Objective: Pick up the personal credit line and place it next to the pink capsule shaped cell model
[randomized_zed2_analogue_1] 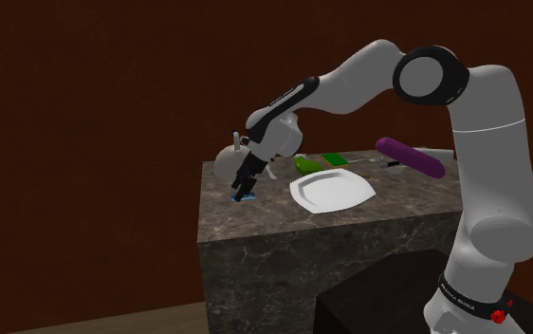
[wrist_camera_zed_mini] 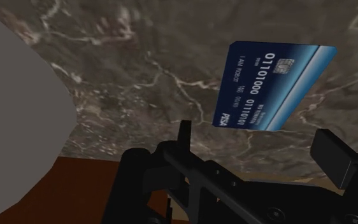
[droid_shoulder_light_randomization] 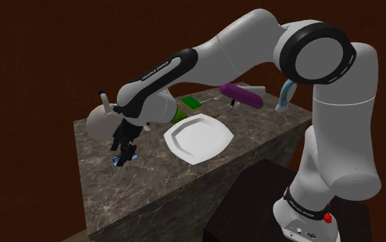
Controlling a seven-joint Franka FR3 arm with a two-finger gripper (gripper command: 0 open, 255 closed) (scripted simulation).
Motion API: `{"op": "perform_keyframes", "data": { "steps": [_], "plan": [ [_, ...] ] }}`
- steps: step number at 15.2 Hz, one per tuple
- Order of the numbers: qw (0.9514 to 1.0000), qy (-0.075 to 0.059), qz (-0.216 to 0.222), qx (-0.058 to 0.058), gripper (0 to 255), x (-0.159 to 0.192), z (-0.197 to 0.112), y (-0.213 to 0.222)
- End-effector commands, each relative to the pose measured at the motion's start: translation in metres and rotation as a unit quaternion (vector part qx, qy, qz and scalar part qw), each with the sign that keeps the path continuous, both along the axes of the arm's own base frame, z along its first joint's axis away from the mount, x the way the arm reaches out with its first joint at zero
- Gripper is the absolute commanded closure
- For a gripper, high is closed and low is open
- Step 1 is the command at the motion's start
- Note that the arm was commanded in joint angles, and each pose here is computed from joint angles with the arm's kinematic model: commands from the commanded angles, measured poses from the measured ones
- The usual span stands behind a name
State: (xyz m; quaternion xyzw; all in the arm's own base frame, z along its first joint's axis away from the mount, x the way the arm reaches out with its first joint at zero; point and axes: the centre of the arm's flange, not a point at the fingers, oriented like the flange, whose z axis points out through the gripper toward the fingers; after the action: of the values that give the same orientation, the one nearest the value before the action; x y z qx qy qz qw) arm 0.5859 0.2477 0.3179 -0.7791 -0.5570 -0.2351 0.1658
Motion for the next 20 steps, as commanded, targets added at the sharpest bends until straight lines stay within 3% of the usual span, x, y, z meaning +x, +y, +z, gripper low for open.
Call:
{"op": "perform_keyframes", "data": {
  "steps": [1,5,6,15,20],
  "plan": [
    [1.0000,0.000,0.000,0.000,0,0.000,-0.001,0.001],
    [1.0000,0.000,0.000,0.000,0,0.000,-0.001,0.001],
    [1.0000,0.000,0.000,0.000,255,0.000,-0.001,0.001],
    [1.0000,0.000,0.000,0.000,255,0.000,-0.001,0.001],
    [1.0000,0.000,0.000,0.000,255,0.000,0.026,0.001]
  ]
}}
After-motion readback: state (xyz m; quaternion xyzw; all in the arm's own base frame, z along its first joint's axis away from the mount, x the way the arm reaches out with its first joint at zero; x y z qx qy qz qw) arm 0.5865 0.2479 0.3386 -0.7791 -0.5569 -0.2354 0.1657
